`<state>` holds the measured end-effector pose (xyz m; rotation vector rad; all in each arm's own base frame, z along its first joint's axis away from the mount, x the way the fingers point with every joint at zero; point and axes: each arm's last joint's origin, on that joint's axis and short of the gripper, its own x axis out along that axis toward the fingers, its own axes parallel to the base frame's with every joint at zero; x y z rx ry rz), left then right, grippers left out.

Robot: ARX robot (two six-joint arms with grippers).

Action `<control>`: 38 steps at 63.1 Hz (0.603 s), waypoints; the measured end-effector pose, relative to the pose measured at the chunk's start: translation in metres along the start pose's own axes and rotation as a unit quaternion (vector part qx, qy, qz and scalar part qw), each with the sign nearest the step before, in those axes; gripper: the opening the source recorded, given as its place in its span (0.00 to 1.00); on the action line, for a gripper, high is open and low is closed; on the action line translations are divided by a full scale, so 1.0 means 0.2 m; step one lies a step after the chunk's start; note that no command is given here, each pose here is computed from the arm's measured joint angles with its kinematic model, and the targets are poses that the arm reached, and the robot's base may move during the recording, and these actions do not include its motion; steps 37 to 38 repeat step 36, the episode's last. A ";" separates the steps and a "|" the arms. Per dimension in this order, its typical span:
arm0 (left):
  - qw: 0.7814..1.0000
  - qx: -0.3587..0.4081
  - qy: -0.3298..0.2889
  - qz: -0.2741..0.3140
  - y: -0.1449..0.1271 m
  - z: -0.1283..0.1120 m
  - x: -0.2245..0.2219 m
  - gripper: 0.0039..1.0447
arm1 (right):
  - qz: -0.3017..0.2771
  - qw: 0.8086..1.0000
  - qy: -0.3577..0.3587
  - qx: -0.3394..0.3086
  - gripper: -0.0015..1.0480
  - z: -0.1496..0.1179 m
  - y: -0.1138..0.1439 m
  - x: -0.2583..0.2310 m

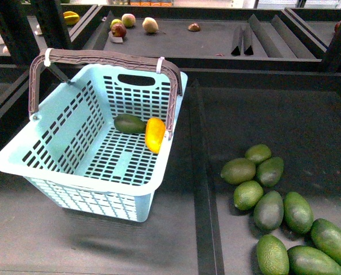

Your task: Pick mango and avocado into basket

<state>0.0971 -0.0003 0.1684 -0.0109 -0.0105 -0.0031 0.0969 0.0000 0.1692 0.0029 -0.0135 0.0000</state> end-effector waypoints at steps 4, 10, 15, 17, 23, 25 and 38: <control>1.000 0.000 0.000 0.000 0.00 0.00 0.00 0.02 | 0.000 1.000 0.000 0.000 0.92 0.00 0.00 0.00; 1.000 0.000 0.000 0.000 0.00 0.00 0.00 0.06 | 0.000 1.000 0.000 0.000 0.92 0.00 0.00 0.00; 1.000 0.000 0.000 0.000 0.00 0.00 0.00 0.23 | 0.000 1.000 0.000 0.000 0.92 0.00 0.00 0.00; 1.000 0.000 0.000 0.000 0.00 0.00 0.00 0.28 | 0.000 1.000 0.000 0.000 0.92 0.00 0.00 0.00; 1.000 0.000 0.000 0.000 0.00 0.00 0.00 0.49 | 0.000 1.000 0.000 0.000 0.92 0.00 0.00 0.00; 1.000 0.000 0.000 0.000 0.00 0.00 0.00 0.54 | 0.000 1.000 0.000 0.000 0.92 0.00 0.00 0.00; 1.000 0.000 0.000 0.000 0.00 0.00 0.00 0.91 | 0.000 1.000 0.000 0.000 0.92 0.00 0.00 0.00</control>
